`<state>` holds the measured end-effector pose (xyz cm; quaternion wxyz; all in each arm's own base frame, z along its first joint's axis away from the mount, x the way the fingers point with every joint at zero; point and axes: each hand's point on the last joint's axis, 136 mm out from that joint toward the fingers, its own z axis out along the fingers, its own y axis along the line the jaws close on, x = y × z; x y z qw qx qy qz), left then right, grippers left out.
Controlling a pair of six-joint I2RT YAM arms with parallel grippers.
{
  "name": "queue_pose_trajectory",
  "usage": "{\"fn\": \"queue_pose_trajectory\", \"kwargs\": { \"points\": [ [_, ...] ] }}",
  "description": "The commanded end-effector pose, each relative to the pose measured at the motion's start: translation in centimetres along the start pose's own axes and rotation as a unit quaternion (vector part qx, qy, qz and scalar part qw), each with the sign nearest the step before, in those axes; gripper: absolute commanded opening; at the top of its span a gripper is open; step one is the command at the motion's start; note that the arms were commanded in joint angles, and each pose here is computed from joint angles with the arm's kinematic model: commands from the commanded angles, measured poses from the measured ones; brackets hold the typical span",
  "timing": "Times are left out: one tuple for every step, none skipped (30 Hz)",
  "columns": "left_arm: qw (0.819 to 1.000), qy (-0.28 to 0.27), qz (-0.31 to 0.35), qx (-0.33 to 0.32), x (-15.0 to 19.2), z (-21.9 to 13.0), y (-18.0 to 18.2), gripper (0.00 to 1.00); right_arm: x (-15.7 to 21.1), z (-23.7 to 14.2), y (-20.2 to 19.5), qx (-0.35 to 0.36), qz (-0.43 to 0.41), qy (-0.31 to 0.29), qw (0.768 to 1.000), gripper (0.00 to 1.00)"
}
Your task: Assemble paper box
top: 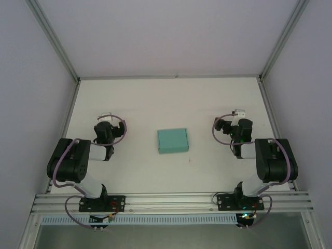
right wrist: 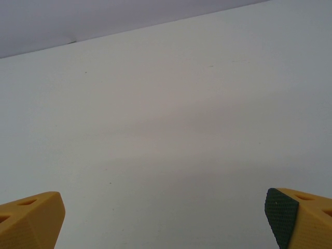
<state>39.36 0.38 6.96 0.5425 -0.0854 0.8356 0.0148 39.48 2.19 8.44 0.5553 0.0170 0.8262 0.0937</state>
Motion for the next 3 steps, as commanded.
{"fn": "queue_pose_trajectory", "kwargs": {
  "points": [
    [1.000, -0.019, 0.001, 0.006, -1.34, 0.07, -0.22, 1.00, -1.19, 0.02, 0.80, -0.020, 0.001, -0.016, 1.000, 1.00],
    [1.000, -0.019, 0.001, 0.006, -1.35, 0.06, -0.21, 1.00, -1.14, 0.04, 0.84, -0.020, 0.001, -0.016, 1.000, 1.00],
    [1.000, -0.019, 0.001, 0.006, -1.33, 0.05, -0.22, 1.00, -1.21, 0.01, 0.80, -0.020, 0.000, -0.017, 1.000, 1.00]
  ]
}}
